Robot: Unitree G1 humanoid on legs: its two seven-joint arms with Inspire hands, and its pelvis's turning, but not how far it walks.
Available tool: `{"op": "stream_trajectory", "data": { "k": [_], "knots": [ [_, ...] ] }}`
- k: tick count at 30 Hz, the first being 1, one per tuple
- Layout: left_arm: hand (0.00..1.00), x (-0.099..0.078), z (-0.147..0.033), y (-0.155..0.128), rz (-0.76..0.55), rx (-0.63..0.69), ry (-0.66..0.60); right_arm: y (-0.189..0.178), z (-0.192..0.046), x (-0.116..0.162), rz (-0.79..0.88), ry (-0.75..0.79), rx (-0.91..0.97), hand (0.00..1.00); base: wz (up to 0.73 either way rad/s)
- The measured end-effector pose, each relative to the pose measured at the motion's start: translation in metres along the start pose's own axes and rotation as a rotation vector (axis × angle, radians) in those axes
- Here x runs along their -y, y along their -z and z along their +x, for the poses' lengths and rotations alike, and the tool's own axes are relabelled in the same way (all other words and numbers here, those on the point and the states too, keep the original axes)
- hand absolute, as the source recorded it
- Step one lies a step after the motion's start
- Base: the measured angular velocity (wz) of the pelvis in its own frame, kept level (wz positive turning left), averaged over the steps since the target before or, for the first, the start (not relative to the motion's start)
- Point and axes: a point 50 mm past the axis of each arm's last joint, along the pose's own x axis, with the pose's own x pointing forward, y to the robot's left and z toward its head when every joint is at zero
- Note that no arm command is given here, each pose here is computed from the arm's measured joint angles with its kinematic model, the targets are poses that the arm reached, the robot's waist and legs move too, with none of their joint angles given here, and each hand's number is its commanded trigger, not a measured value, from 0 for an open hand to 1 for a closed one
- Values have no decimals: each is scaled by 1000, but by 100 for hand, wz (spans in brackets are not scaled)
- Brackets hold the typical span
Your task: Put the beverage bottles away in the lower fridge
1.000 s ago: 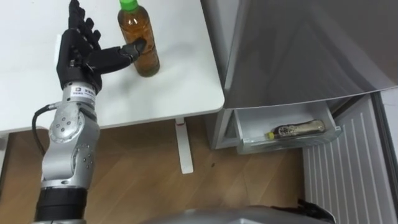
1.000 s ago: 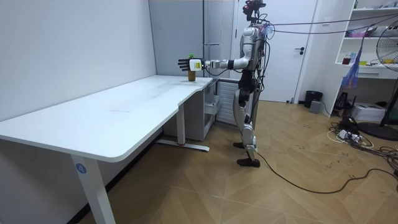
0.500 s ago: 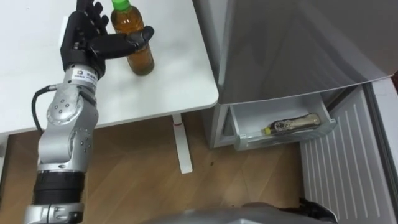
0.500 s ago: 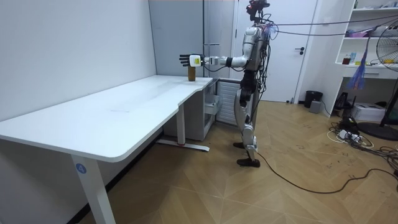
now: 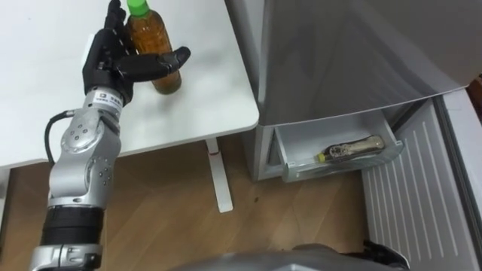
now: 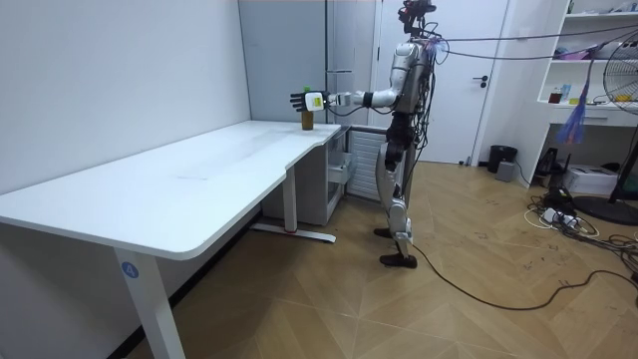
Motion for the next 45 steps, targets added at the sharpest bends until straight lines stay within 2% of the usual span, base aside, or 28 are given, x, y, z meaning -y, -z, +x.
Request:
{"op": "stream_trajectory", "data": {
  "k": [7,8,9,10,11,12,45],
  "knots": [
    [1,-2,4,3,12,-19,-11,4,0,2,0,12,-24,0,0],
    [32,-2,4,4,11,-22,-13,4,0,2,0,12,-24,0,0],
    [56,-3,5,5,11,-28,-16,4,0,2,0,13,-25,0,0],
    [74,-3,5,6,10,-33,-19,4,-1,2,0,13,-26,0,0],
    [97,-3,5,6,10,-33,-19,4,-1,2,0,13,-26,0,0],
    [100,-3,5,6,10,-32,-19,4,0,2,0,13,-26,0,0],
    [100,-6,5,16,53,-116,-49,5,-1,3,-14,18,-44,0,0]
  ]
}}
